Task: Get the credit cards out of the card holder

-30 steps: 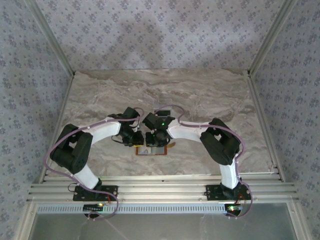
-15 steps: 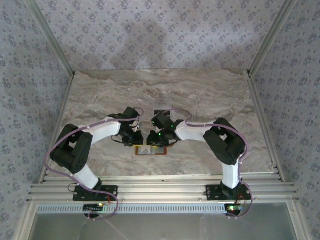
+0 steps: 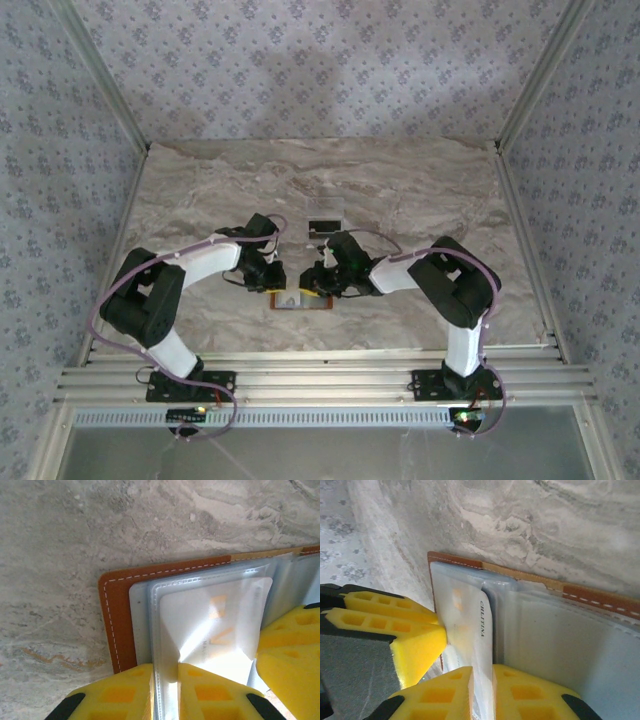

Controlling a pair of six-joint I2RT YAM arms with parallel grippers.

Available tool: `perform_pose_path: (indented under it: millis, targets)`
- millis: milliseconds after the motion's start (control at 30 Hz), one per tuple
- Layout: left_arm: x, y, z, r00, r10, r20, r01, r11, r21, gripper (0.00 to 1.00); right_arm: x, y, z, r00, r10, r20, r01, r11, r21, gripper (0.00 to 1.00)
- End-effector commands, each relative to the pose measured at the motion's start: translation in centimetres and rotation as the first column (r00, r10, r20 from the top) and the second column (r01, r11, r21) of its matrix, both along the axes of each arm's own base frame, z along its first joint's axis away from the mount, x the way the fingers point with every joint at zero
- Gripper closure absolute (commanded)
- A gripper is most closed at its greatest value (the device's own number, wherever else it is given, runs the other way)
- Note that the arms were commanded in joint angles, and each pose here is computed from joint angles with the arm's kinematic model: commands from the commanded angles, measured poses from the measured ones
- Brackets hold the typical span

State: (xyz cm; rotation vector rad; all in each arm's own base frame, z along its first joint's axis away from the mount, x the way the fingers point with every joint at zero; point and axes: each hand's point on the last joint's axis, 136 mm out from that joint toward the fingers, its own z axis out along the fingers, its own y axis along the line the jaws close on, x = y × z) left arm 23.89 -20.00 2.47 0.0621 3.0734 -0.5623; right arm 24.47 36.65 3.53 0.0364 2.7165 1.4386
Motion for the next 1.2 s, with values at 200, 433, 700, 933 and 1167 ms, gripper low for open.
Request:
perform_pose_path:
  millis: [200,433,700,933,1167]
  targets:
    - [-1.1,1.5,-2.1,0.998,0.002,-0.057,0.004,0.996,0.089,0.82,0.6,1.4,3.1,0.997,0.02,0.081,-0.034,0.983,0.181,0.83]
    - [-1.1,1.4,-2.2,0.998,0.002,-0.06,0.003,0.996,0.085,0.82,0.3,2.1,2.2,0.997,0.042,0.067,-0.052,0.985,0.164,0.82]
    - [-1.1,1.3,-2.1,0.998,0.002,-0.06,0.002,0.997,0.079,0.82,-0.1,2.2,1.7,0.996,0.058,0.07,-0.067,0.989,0.132,0.83]
    - [-1.1,1.2,-2.2,0.998,0.002,-0.06,0.002,0.997,0.074,0.82,-1.0,3.8,3.2,0.986,0.119,0.115,-0.138,0.974,0.18,0.83]
    - [-0.9,1.2,-1.9,0.999,0.001,-0.053,0.003,0.997,0.078,0.82,-0.8,3.4,3.0,0.987,0.109,0.119,-0.128,0.979,0.158,0.9]
